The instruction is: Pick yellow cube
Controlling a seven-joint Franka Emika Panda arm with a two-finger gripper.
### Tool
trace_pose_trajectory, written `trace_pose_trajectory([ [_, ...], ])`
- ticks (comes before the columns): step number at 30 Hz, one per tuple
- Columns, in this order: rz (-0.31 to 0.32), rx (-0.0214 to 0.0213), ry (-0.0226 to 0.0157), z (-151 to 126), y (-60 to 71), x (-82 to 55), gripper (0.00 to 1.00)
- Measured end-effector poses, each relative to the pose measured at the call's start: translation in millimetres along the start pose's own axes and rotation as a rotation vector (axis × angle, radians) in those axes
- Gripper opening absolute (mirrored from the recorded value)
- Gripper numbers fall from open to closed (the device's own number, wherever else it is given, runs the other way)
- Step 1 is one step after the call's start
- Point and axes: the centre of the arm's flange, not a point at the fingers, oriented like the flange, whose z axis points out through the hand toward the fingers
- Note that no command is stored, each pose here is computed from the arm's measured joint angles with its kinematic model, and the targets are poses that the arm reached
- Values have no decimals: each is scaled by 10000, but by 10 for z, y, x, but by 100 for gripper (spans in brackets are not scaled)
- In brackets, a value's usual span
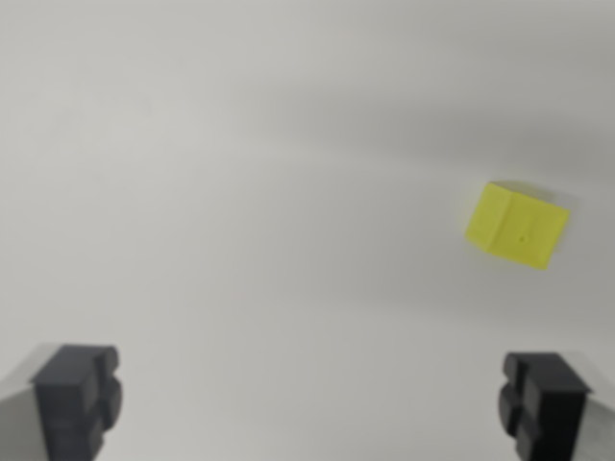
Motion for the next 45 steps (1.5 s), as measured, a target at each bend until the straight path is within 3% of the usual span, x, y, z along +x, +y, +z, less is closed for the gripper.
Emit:
trace_pose_trajectory([
  [12,175,-8,-27,123,80,49,100],
  [45,958,-8,-202,973,534,339,100],
])
